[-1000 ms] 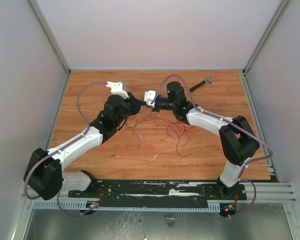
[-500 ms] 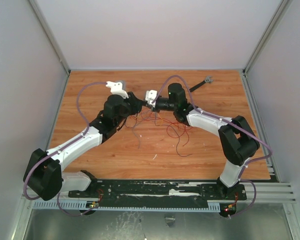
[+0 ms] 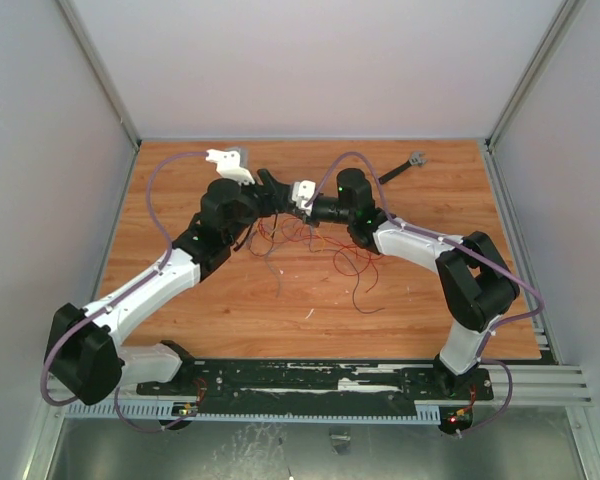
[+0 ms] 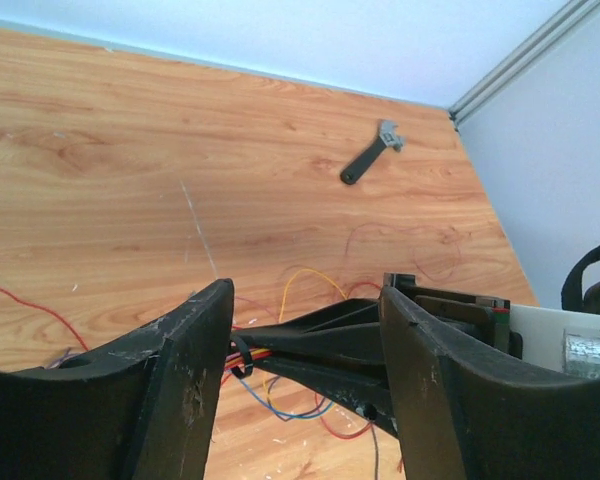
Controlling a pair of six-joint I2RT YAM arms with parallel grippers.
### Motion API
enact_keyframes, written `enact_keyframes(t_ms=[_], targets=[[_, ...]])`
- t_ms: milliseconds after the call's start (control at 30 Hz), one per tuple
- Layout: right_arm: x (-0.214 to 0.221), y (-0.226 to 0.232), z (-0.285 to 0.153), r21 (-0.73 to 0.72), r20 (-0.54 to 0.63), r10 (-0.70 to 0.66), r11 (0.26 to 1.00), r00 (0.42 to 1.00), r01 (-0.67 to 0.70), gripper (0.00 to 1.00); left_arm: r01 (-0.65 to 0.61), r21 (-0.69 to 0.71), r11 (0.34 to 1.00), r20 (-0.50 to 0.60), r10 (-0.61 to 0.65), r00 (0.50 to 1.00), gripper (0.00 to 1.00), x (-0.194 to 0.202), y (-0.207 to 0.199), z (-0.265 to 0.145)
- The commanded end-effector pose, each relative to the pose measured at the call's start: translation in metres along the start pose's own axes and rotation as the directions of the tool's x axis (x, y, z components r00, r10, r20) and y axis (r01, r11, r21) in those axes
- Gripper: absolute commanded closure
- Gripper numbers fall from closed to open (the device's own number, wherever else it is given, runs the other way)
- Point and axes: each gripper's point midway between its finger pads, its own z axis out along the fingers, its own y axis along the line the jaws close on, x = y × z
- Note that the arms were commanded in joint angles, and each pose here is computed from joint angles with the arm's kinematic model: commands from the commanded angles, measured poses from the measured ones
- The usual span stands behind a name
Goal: Zip-tie the wires
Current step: Tie the cable at the center of the board.
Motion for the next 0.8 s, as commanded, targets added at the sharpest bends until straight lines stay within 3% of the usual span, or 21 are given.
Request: enact_keyframes(t_ms=[0, 200, 467, 767], targets=[[0.000, 0.003, 0.003, -0.001, 0.009, 0.008, 1.000, 1.000, -0.008, 0.98, -0.027, -0.019, 0.999, 0.050, 0.028, 0.998, 0.34, -0.022, -0.001, -0.009], [0.001, 0.001, 0.001, 0.010, 0.002, 0.018, 1.000, 1.000, -0.018, 0.98, -0.042, -0.132, 0.990, 0.010, 0.044, 0.999, 0.33, -0.011, 0.033, -0.029], [0.004, -0.001, 0.001, 0.024, -0.009, 0.031, 0.999, 0.999, -0.031, 0.98, 0.023, -0.159, 0.987, -0.047, -0.031, 0.998, 0.54, 0.002, 0.054, -0.036], [0.003, -0.002, 0.001, 0.026, -0.009, 0.033, 0.999, 0.999, -0.033, 0.98, 0.096, -0.074, 0.993, -0.095, -0.103, 0.990, 0.64, 0.021, 0.042, -0.024]])
